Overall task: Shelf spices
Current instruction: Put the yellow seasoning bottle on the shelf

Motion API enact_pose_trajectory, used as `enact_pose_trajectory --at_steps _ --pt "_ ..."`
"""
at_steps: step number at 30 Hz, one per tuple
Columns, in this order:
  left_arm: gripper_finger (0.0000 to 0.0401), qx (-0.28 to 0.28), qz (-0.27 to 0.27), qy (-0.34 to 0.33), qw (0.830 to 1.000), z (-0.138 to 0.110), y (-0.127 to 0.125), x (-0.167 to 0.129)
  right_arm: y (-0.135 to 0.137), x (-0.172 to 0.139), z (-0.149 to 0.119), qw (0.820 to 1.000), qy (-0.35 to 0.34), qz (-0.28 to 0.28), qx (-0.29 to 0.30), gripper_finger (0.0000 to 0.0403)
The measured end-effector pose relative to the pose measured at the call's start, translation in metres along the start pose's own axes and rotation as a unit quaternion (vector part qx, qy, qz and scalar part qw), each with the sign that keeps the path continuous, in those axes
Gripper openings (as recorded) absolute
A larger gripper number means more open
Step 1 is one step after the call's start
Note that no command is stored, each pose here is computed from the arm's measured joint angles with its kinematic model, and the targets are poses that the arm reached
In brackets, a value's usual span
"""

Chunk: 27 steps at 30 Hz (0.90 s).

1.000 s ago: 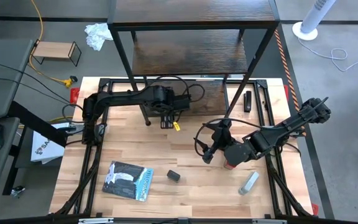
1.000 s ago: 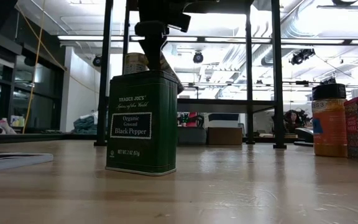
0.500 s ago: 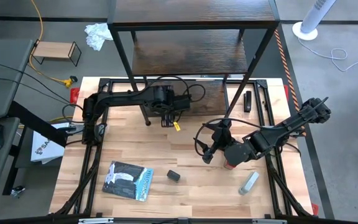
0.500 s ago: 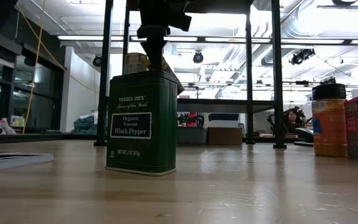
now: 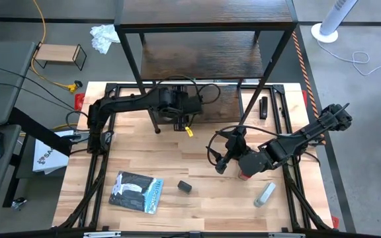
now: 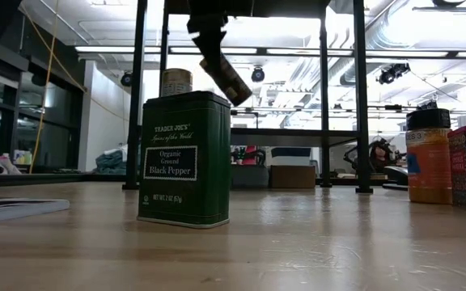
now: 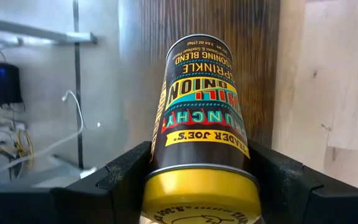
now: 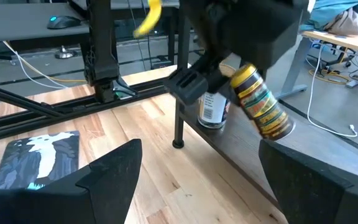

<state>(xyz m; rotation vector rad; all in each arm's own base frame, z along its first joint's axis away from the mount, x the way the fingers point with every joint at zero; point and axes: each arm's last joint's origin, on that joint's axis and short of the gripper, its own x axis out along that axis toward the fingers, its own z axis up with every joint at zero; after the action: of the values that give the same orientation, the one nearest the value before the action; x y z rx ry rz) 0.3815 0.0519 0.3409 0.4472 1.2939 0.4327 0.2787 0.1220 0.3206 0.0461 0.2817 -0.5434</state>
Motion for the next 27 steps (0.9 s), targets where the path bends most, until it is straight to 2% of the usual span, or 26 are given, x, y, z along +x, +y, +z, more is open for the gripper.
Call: enact_pose_trajectory --at_steps 8,13,18,21,27 --pt "0.0239 0.018 0.002 -0.016 1.0 0.002 0.007 -0.011 0.0 0.0 0.0 1.0 0.0 0.0 0.0 0.0321" --pt "0.0228 0.007 -0.062 -0.034 0.997 0.001 -0.001 -0.018 0.0 0.001 0.0 1.0 0.003 0.004 0.0 0.0321" --pt "0.0221 0.003 -0.092 -0.086 0.992 -0.007 -0.007 -0.054 -0.004 0.012 0.002 0.997 0.033 0.062 0.004 0.0321" --pt "0.0221 0.003 -0.077 -0.119 0.99 -0.015 -0.006 -0.077 -0.01 0.024 0.005 0.994 0.044 0.099 -0.033 0.0321" --pt "0.0221 0.034 -0.063 -0.116 0.991 -0.021 -0.013 -0.088 -0.02 0.037 0.021 0.993 -0.01 0.069 -0.095 0.0321"
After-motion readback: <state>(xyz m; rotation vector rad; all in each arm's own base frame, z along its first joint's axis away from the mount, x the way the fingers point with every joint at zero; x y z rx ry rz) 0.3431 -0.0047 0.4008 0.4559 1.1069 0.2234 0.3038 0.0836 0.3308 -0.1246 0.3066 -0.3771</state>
